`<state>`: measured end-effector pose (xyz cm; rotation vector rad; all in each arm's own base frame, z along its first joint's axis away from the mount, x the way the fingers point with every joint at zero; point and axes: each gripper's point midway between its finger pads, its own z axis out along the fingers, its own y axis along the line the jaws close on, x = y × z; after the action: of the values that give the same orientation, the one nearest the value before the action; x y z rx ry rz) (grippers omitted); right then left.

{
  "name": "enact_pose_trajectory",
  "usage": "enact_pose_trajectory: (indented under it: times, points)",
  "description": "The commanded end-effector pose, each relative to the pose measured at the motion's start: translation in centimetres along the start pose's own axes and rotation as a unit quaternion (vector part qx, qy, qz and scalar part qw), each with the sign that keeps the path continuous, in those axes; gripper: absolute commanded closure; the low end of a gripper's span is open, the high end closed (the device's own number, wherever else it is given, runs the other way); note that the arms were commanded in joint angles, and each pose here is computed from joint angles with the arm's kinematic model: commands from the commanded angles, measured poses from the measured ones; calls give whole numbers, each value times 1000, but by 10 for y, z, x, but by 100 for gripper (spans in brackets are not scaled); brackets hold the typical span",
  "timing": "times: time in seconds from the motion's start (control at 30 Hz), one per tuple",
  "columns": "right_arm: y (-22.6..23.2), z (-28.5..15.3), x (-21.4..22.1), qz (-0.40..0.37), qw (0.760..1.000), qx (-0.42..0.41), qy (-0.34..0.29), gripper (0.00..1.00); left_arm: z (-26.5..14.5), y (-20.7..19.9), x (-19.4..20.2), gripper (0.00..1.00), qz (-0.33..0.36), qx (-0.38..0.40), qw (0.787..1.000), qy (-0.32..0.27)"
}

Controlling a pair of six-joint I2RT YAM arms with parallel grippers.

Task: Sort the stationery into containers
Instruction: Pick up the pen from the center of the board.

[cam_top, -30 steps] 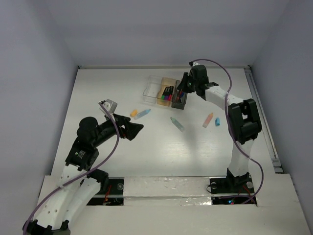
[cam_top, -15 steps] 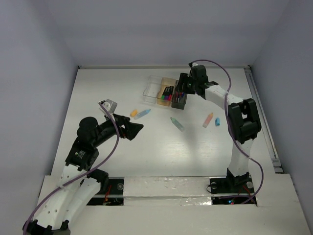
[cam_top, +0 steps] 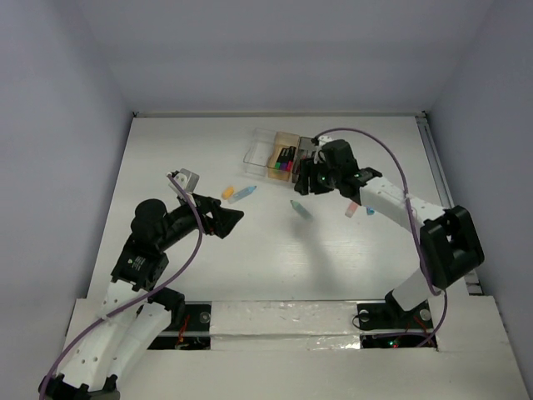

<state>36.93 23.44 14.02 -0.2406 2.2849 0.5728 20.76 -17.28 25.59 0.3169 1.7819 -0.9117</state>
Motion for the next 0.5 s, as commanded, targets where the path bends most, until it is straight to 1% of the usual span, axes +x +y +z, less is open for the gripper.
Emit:
enact_pose_trajectory:
  times: [0.0, 0.07, 0.1, 0.13, 0.3, 0.33, 0.43, 0.47]
  points:
    - [-19, 4, 61, -54, 992, 44, 108, 30, -3, -8, -16, 10, 16, 12, 999, -25]
    - [-22, 9, 63, -72, 989, 60, 117, 25, -3, -9, -17, 10, 18, 12, 999, -27]
    - [-25, 14, 71, -85, 985, 68, 132, 22, -4, -9, -18, 10, 18, 11, 999, -29]
    - [-26, 17, 72, -90, 984, 70, 135, 21, -4, -9, -18, 10, 19, 12, 999, -29]
    - [-30, 36, 73, -107, 980, 72, 154, 21, -5, -9, -19, 10, 20, 9, 999, -33]
    - [-29, 42, 81, -112, 977, 71, 165, 21, -5, -9, -19, 10, 19, 10, 999, -33]
    - [-13, 50, 86, -132, 973, 60, 177, 24, -5, -9, -18, 10, 20, 10, 999, -32]
    - [-19, 54, 91, -139, 970, 84, 184, 24, -5, -9, -18, 10, 20, 11, 999, -32]
